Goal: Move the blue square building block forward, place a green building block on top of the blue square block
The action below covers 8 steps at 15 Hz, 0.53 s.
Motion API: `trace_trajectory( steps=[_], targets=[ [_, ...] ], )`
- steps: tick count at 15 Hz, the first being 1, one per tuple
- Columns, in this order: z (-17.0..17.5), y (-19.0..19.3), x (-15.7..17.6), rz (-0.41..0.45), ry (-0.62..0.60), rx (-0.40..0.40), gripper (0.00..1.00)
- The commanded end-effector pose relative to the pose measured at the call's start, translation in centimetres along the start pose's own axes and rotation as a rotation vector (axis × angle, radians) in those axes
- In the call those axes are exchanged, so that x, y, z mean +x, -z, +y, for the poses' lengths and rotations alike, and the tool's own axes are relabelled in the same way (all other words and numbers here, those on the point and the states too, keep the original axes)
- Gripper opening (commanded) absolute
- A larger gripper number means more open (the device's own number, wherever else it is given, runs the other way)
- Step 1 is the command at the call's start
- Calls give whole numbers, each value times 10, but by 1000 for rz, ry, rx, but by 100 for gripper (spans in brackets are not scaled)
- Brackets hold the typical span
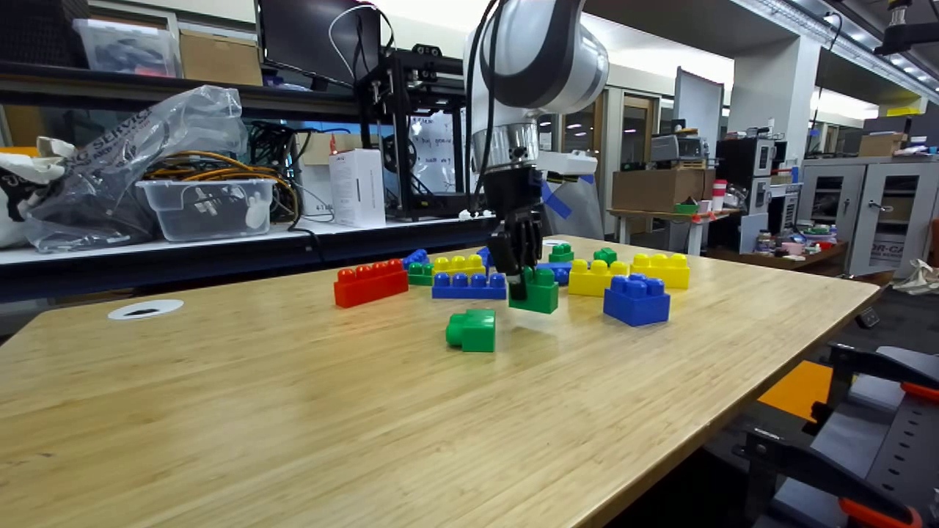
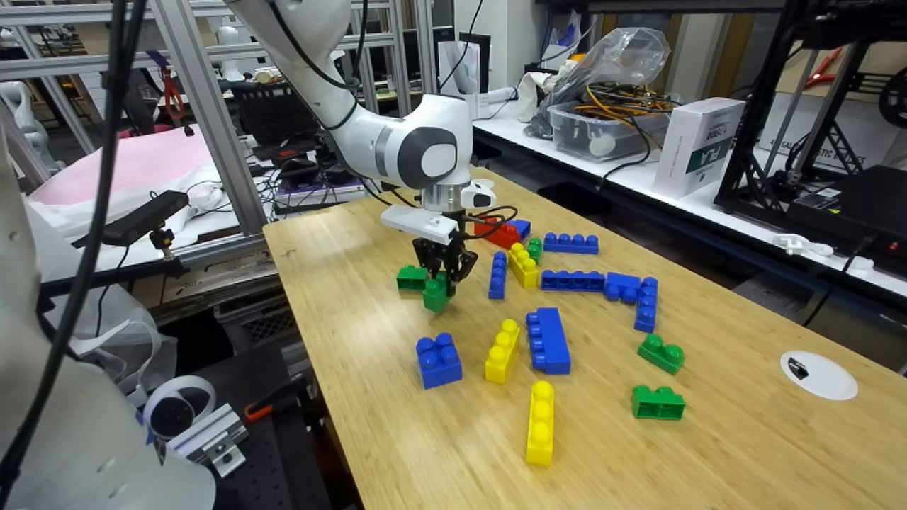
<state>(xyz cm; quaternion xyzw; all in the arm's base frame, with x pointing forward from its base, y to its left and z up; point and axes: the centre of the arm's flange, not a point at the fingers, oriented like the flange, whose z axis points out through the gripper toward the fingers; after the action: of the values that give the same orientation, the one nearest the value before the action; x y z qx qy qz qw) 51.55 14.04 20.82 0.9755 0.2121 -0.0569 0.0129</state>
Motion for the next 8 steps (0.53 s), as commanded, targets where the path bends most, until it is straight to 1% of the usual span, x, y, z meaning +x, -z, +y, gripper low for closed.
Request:
trace_trajectory(
  steps=[1, 4, 8],
  targets=[
    [1, 19, -27, -1, 67, -47, 10],
    [5, 36, -42, 9, 130, -73, 10],
    [20, 57, -62, 17, 214, -78, 10]
  ],
)
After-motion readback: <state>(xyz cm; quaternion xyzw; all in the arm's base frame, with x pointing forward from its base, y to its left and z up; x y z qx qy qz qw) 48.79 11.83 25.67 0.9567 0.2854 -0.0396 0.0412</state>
